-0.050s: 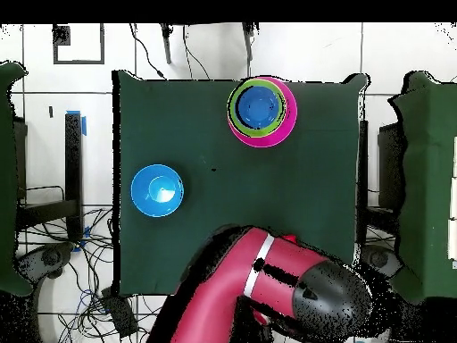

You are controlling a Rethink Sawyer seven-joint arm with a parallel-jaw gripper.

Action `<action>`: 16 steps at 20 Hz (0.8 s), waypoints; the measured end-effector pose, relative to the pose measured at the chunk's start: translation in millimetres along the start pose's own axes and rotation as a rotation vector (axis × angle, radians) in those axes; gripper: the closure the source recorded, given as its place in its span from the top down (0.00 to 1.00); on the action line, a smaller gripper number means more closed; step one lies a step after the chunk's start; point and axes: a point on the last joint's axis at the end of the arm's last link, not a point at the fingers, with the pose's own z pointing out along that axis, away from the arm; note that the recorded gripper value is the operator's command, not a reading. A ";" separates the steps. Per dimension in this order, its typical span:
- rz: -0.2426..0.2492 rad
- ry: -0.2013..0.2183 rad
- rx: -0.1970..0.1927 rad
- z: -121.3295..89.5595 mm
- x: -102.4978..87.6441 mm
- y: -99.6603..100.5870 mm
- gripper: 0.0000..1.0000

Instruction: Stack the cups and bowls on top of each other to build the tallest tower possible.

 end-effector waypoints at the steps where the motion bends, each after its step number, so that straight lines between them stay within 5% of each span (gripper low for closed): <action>1: -0.001 -0.001 -0.005 -0.2 0.3 -0.8 1.00; 16: 0.000 -0.016 -0.057 -2.1 2.7 -7.8 1.00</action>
